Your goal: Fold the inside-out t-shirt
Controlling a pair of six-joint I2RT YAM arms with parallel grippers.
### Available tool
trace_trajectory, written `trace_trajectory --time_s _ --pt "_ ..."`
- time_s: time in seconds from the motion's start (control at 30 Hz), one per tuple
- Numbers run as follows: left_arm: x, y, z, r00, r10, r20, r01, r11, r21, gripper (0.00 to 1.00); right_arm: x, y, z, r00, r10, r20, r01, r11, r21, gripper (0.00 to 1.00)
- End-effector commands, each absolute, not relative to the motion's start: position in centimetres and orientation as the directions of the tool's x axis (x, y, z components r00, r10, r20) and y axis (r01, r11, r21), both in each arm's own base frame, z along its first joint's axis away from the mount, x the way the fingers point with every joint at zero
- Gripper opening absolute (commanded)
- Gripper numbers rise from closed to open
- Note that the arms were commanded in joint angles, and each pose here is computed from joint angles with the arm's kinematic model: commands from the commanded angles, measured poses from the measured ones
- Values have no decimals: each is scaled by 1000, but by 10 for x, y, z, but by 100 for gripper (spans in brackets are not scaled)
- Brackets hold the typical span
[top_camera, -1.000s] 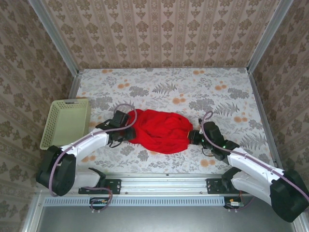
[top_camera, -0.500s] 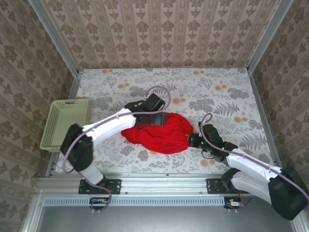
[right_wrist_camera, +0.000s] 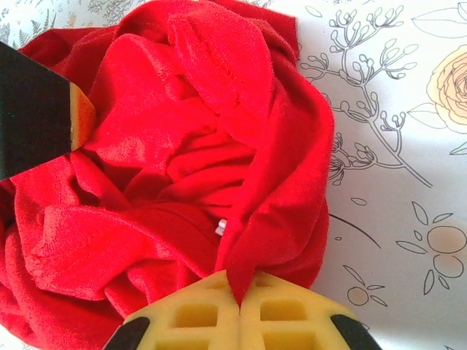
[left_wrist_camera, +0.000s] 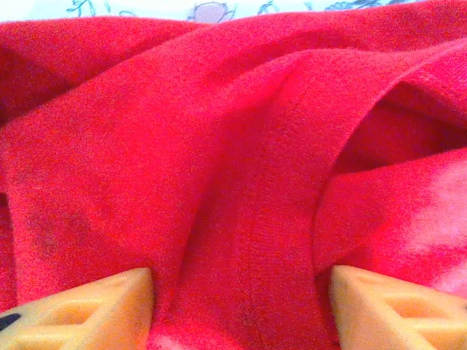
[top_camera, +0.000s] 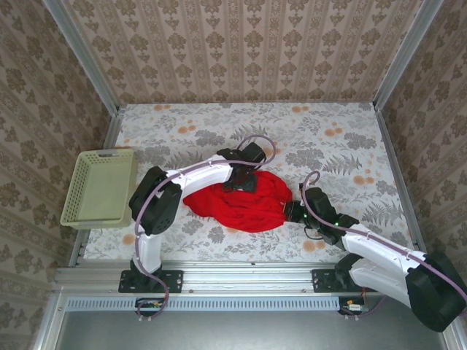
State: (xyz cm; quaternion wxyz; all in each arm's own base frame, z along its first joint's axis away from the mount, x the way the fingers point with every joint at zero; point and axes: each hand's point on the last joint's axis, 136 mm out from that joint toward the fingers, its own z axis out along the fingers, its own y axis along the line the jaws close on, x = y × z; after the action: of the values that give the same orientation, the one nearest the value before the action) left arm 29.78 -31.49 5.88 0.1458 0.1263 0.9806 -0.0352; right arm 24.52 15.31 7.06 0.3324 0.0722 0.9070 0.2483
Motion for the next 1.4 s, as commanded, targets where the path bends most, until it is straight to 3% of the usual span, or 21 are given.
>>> trace_trajectory --time_s 0.0,0.4,0.6,0.7,0.8,0.87,0.97,1.1,1.2,1.37 --pt "298 -305 62 -923 263 -282 262 964 41 56 252 153 82 -750 275 -601 -53 881 469 0" --pt "304 -297 97 -886 257 -385 263 964 37 11 257 148 98 -735 245 -633 -59 906 419 0" --pt "317 -295 159 -816 221 -533 272 962 -19 0 270 150 136 -684 218 -696 -108 913 393 0" --pt "341 -294 228 -733 200 -650 305 951 -51 0 295 151 197 -605 190 -773 -166 920 355 0" --pt "359 -293 339 -581 172 -795 355 933 -58 0 324 142 294 -488 162 -858 -201 936 290 0" --pt "353 -288 414 -448 135 -884 384 922 -54 0 328 138 365 -389 151 -909 -238 936 258 0" --pt "326 -277 480 -291 63 -955 431 899 -72 0 315 139 429 -269 180 -946 -315 912 263 0" --pt "302 -261 465 -267 -16 -964 468 872 -144 0 302 142 407 -309 219 -925 -339 884 323 0" --pt "310 -252 392 -396 0 -918 420 890 -181 0 306 146 324 -444 238 -864 -275 881 384 0" --pt "305 -256 250 -688 69 -723 372 888 -270 0 290 165 173 -703 268 -659 -150 850 506 0"
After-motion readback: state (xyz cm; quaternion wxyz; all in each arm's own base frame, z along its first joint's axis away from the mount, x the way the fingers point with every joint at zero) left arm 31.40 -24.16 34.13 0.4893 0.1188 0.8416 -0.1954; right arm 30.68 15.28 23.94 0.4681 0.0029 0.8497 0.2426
